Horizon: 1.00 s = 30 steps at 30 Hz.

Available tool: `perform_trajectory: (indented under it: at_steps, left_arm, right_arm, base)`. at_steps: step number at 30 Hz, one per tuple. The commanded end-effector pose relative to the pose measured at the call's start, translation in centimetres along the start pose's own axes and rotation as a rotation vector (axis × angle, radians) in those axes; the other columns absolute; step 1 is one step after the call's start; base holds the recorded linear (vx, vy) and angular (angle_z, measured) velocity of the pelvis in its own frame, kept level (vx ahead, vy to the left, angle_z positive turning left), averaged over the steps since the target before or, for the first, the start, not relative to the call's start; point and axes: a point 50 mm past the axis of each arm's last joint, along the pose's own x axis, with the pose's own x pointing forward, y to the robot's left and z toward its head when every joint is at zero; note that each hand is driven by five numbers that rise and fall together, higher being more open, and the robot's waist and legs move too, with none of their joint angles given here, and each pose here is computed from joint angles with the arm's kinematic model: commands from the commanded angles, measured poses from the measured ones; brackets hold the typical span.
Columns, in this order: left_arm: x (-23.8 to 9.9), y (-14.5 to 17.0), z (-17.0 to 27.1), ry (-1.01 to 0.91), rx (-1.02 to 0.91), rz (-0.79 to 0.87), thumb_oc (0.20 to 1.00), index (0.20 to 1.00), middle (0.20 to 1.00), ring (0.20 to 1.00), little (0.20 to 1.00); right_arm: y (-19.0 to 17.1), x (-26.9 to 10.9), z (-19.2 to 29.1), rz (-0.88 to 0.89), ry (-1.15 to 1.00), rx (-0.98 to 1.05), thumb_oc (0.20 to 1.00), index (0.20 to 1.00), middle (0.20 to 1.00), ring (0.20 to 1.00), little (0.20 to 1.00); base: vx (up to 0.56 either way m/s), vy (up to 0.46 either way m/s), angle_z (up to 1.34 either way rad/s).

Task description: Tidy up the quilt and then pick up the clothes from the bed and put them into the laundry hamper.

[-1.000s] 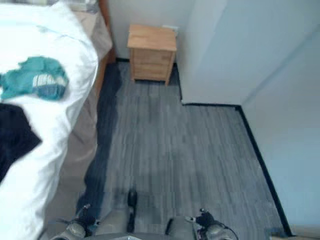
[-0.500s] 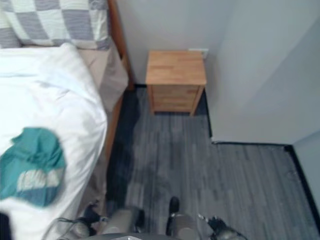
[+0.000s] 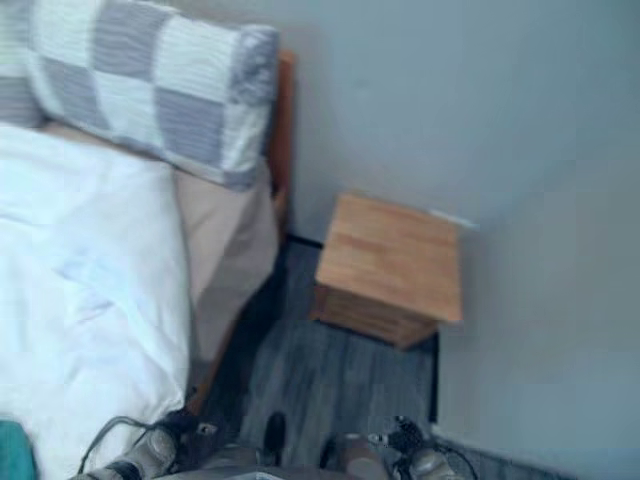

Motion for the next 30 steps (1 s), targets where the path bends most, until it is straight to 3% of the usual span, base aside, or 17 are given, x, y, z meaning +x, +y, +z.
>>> perform_trajectory:
  at_steps: [1, 8, 16, 19, 23, 26, 27, 30]
  left_arm:
    - [0.0, -0.2, 0.4, -0.031, -0.009, 0.012, 1.000, 1.000, 1.000, 1.000, 1.000]
    - [-0.3, 0.0, -1.5, 0.038, -0.072, 0.026, 1.000, 1.000, 1.000, 1.000, 1.000]
    - [-1.5, -0.3, -5.3, 0.153, -0.081, 0.027, 1.000, 1.000, 1.000, 1.000, 1.000]
    - [-2.3, 0.4, -7.2, 0.174, -0.063, 0.048, 1.000, 1.000, 1.000, 1.000, 1.000]
    - [-2.9, -0.4, -8.1, 0.174, -0.080, 0.032, 1.000, 1.000, 1.000, 1.000, 1.000]
    - [-3.0, -0.6, -7.9, 0.155, -0.091, 0.028, 1.000, 1.000, 1.000, 1.000, 1.000]
    - [-2.7, 0.2, -7.4, 0.126, -0.102, 0.037, 1.000, 1.000, 1.000, 1.000, 1.000]
    - [-2.6, 1.1, -6.6, 0.079, -0.100, 0.056, 1.000, 1.000, 1.000, 1.000, 1.000]
  right_arm:
    - [-1.0, 0.5, 2.2, -0.033, -0.044, 0.008, 1.000, 1.000, 1.000, 1.000, 1.000]
    - [-1.4, 0.3, 0.3, -0.048, 0.034, -0.001, 1.000, 1.000, 1.000, 1.000, 1.000]
    - [-7.5, 0.2, 1.5, -0.270, -0.043, 0.199, 1.000, 1.000, 1.000, 1.000, 1.000]
    - [-13.3, -1.7, 5.7, -0.451, -0.300, 0.162, 1.000, 1.000, 1.000, 1.000, 1.000]
    - [-20.6, -7.3, 12.2, -0.686, -0.659, 0.026, 1.000, 1.000, 1.000, 1.000, 1.000]
    - [-22.5, -11.1, 17.0, -0.782, -0.873, -0.073, 1.000, 1.000, 1.000, 1.000, 1.000]
    - [-22.8, -14.4, 20.9, -0.820, -1.053, -0.176, 1.000, 1.000, 1.000, 1.000, 1.000]
    - [-21.9, -17.3, 24.9, -0.831, -1.231, -0.233, 1.000, 1.000, 1.000, 1.000, 1.000]
  base:
    - [0.19, -0.180, 2.32]
    - [0.07, -0.274, 1.93]
    - [-0.11, -0.062, 1.02]
    - [-0.01, 0.047, 0.63]
    - [-0.04, 0.041, 0.10]
    - [-0.05, 0.030, 0.01]
    - [-0.05, 0.027, 0.02]
    - [-0.07, -0.002, -0.06]
